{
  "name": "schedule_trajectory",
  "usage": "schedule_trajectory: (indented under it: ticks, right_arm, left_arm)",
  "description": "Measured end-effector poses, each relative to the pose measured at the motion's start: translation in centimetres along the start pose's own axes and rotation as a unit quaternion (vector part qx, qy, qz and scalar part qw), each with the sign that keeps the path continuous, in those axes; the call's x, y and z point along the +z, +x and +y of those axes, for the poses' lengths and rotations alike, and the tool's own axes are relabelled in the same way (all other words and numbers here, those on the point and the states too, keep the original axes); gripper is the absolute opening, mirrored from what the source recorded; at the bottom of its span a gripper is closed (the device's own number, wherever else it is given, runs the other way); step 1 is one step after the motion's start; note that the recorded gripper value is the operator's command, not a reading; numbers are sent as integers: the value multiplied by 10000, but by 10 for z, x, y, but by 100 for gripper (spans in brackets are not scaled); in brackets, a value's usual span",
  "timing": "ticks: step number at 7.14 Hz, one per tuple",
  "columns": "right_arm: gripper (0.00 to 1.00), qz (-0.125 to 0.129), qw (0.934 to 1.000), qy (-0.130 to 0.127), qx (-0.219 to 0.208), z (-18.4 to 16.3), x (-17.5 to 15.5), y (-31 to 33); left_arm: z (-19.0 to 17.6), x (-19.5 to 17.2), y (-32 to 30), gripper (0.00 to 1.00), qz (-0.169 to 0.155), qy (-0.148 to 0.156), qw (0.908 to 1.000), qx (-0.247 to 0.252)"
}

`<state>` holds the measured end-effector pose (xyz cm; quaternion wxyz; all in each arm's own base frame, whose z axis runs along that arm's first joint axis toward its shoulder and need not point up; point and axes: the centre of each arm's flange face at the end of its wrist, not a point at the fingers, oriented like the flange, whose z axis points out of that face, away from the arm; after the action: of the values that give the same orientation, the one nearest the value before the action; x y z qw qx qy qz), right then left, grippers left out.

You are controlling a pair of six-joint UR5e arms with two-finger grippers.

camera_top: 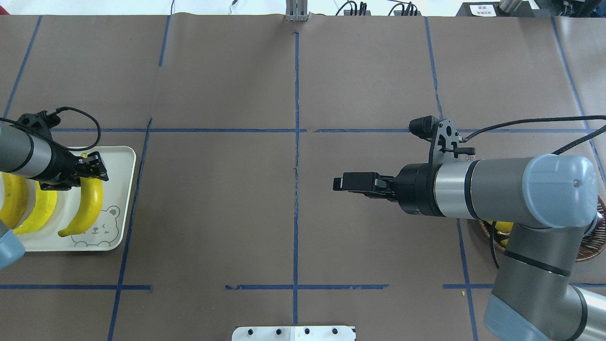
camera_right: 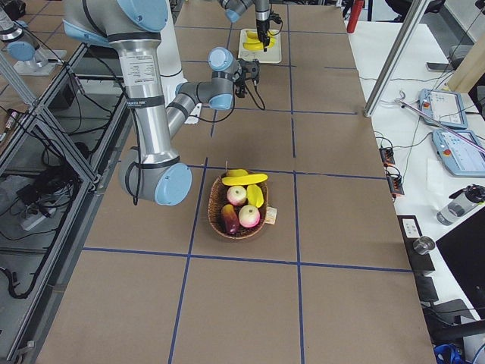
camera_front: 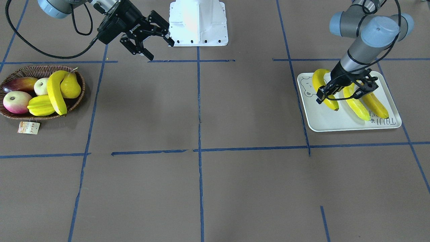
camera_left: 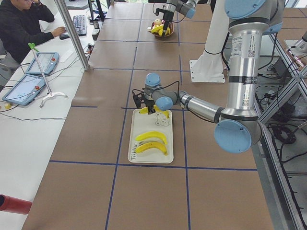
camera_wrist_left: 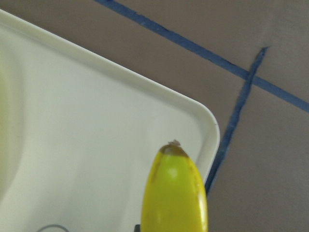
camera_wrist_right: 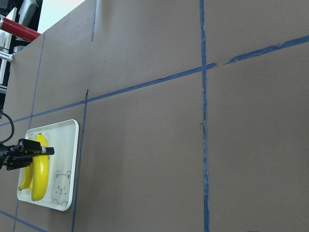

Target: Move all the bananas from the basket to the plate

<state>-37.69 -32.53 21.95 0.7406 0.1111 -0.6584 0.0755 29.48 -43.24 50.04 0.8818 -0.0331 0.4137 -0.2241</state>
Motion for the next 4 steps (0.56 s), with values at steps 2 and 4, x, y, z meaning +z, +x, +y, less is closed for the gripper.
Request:
schedule_trajectory:
  ticks: [2,4]
  right_arm:
    - [100,-6,10000,12,-2,-1,-1,0]
    - [100,-27,10000,21,-6,-1,-1,-2]
  left_arm:
    - [-13,20,-20,3,-289,211,9993,130]
    - [-22,29,-35,99,-472,353,9977,326]
